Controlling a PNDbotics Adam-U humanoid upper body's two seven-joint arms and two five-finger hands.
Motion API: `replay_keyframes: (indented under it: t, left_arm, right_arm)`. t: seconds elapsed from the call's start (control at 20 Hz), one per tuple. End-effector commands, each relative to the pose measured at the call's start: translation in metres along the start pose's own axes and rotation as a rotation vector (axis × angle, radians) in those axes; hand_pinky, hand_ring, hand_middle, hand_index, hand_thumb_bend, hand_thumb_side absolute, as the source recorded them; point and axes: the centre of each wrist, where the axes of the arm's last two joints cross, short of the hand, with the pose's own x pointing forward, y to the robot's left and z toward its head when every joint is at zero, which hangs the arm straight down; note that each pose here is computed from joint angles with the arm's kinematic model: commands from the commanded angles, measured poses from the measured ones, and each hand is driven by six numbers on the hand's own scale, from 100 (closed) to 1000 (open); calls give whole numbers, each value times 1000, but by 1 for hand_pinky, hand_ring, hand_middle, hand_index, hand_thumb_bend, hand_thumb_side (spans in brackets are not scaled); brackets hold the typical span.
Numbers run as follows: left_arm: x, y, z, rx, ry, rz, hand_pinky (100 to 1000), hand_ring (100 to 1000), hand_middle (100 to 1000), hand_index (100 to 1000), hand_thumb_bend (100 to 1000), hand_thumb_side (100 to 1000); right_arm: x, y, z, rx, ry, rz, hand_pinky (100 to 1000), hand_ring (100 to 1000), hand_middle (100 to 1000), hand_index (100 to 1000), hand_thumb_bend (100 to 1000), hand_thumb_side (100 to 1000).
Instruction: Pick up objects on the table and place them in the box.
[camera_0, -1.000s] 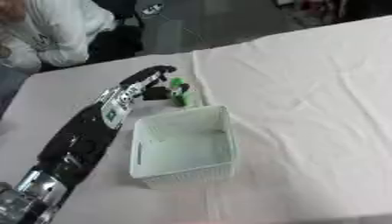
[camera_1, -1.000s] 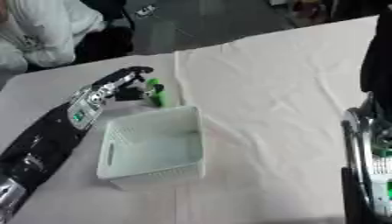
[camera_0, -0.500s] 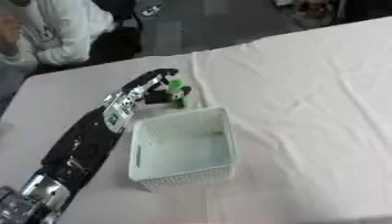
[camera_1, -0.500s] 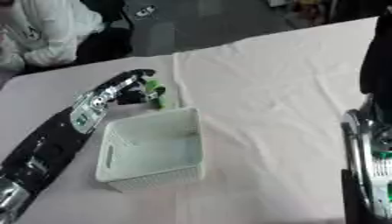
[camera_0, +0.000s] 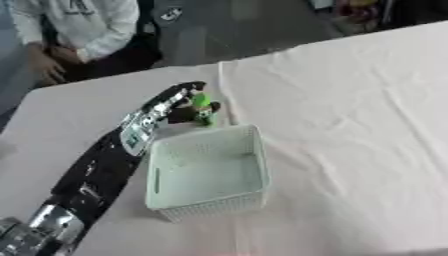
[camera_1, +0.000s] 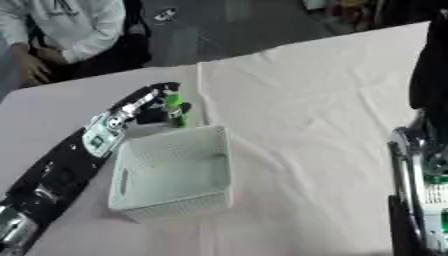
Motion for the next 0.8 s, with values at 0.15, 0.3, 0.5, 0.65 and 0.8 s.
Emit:
replay_keyframes:
  t: [0.15, 0.3, 0.5, 0.65, 0.8]
  left_arm:
    - [0, 10, 0, 37, 0, 6, 827, 781, 911, 1000, 1000, 700]
    - [-2, 8, 0, 38, 9, 7, 825, 781, 911, 1000, 1000, 690]
    - [-4, 5, 1, 36, 21, 17, 814, 778, 910, 1000, 1000, 671]
    - [-6, 4, 1, 35, 32, 30, 803, 776, 909, 1000, 1000, 653]
    - [-7, 3, 1, 34, 38, 39, 791, 773, 907, 1000, 1000, 633]
  right_arm:
    - [6, 2, -9, -5, -43, -15, 275, 457, 518, 569, 100, 1000]
    - [6, 3, -9, -6, -45, -17, 275, 456, 518, 569, 100, 1000]
    - [6, 3, -10, -8, -46, -18, 275, 456, 518, 569, 100, 1000]
    - [6, 3, -10, -9, -48, -19, 275, 456, 518, 569, 100, 1000]
    - [6, 3, -11, -10, -50, -20, 275, 456, 518, 569, 100, 1000]
